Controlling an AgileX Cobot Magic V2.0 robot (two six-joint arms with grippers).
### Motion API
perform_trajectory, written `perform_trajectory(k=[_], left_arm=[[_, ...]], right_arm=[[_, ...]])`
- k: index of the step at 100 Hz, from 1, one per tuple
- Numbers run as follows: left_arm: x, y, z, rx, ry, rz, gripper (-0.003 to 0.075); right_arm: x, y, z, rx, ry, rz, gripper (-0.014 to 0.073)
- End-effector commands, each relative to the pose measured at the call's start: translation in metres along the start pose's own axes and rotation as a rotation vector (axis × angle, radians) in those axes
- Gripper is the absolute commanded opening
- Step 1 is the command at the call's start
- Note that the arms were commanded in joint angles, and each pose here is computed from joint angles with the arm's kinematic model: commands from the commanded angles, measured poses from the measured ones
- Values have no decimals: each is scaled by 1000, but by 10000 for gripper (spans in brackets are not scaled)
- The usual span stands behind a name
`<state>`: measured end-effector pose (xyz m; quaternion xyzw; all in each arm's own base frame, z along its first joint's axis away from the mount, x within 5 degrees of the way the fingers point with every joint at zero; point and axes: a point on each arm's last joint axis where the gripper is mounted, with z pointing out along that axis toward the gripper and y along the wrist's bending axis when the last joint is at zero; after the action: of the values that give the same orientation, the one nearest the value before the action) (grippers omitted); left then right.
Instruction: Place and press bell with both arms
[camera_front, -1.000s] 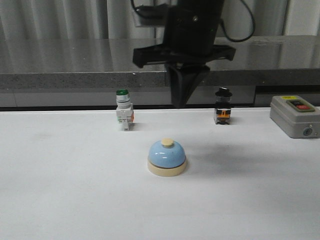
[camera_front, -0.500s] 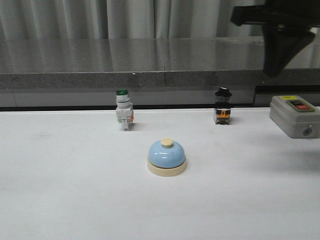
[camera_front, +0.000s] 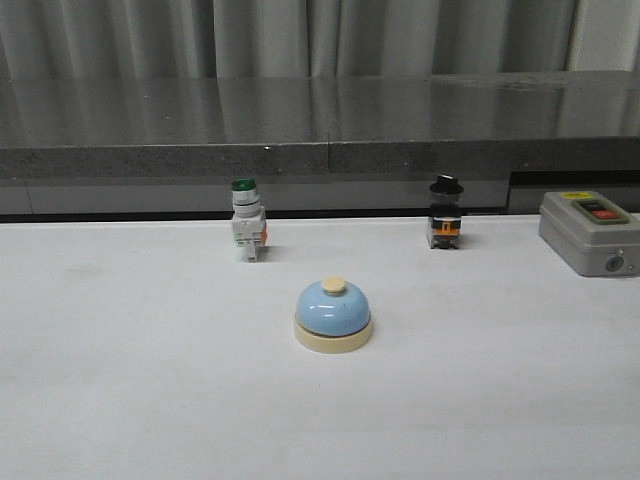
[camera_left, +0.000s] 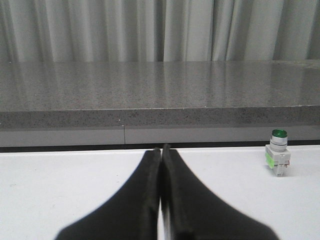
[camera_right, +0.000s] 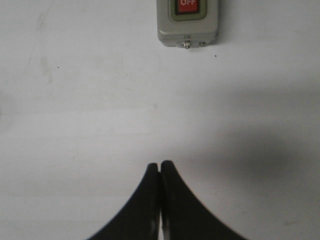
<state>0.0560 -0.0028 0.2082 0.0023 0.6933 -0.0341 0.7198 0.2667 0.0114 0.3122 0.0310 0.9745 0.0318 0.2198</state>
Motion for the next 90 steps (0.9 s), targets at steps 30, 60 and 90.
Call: perform_trajectory(k=[30,60,90], left_arm=[[6,0,-1,1,-59,-14,-20],[6,0,-1,1,-59,-14,-20],[6,0,-1,1,-59,-14,-20]], right_arm=[[57,-6,-53,-22,-276,11,-60],[116,-10,-87,-47,-518,5,-60],[177,-16,-104,-77,-813,-1,-60]])
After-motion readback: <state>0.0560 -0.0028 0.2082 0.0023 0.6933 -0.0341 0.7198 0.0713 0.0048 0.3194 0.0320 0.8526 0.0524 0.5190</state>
